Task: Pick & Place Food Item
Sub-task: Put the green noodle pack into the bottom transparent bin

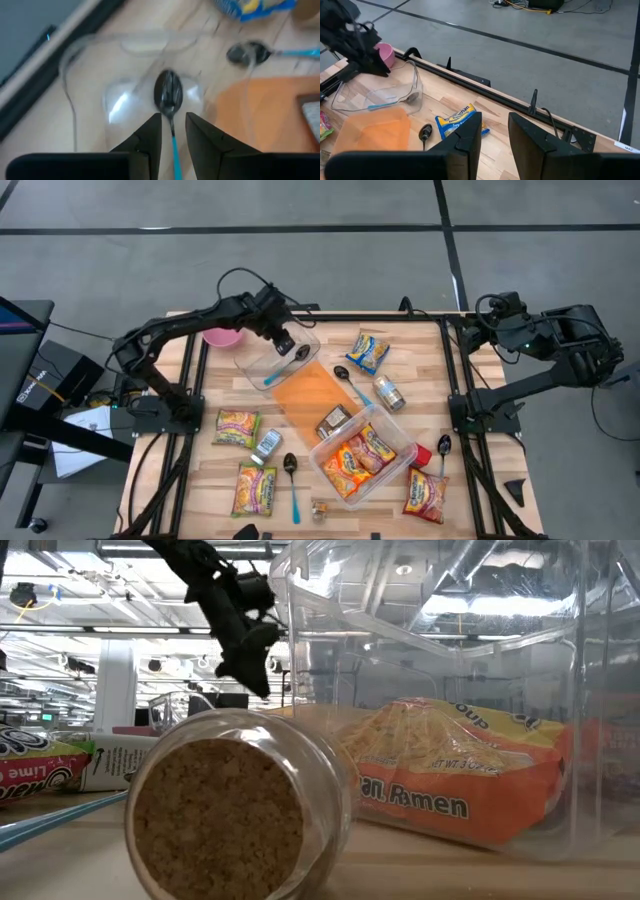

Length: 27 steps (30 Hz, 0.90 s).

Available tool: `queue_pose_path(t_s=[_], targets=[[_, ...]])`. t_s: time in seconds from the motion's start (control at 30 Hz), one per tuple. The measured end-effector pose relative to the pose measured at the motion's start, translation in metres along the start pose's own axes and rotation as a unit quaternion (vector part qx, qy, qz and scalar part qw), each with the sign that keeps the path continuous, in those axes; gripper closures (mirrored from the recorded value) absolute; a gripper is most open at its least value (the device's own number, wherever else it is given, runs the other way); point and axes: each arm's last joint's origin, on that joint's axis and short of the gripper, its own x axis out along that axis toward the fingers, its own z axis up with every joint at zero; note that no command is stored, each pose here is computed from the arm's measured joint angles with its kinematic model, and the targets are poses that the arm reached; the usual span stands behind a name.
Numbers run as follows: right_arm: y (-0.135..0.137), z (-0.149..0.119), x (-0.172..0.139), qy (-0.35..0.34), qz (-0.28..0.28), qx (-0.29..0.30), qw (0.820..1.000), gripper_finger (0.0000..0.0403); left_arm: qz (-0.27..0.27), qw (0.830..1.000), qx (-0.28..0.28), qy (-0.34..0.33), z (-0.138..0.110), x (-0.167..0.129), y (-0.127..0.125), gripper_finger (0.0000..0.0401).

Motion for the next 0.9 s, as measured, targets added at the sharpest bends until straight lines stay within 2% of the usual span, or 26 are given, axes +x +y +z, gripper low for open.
queue_pose_path(t_s=[0.17, 0.47, 0.9], targets=[[0.0, 0.0, 0.0, 0.0, 0.0, 0.0, 1.0, 0.031, -0.014, 0.998, 0.027, -0.058, 0.006, -0.027, -0.007, 0.0318], [0.0, 0.0, 0.0, 0.0, 0.0, -0.007, 1.0, 0.031, -0.027, 0.99, 0.073, -0.115, 0.004, -0.068, -0.023, 0.0322], [0.0, 0.0, 0.0, 0.002, 0.002, -0.008, 1.0, 0.031, -0.044, 0.987, 0.092, -0.121, 0.002, -0.073, -0.038, 0.0323]])
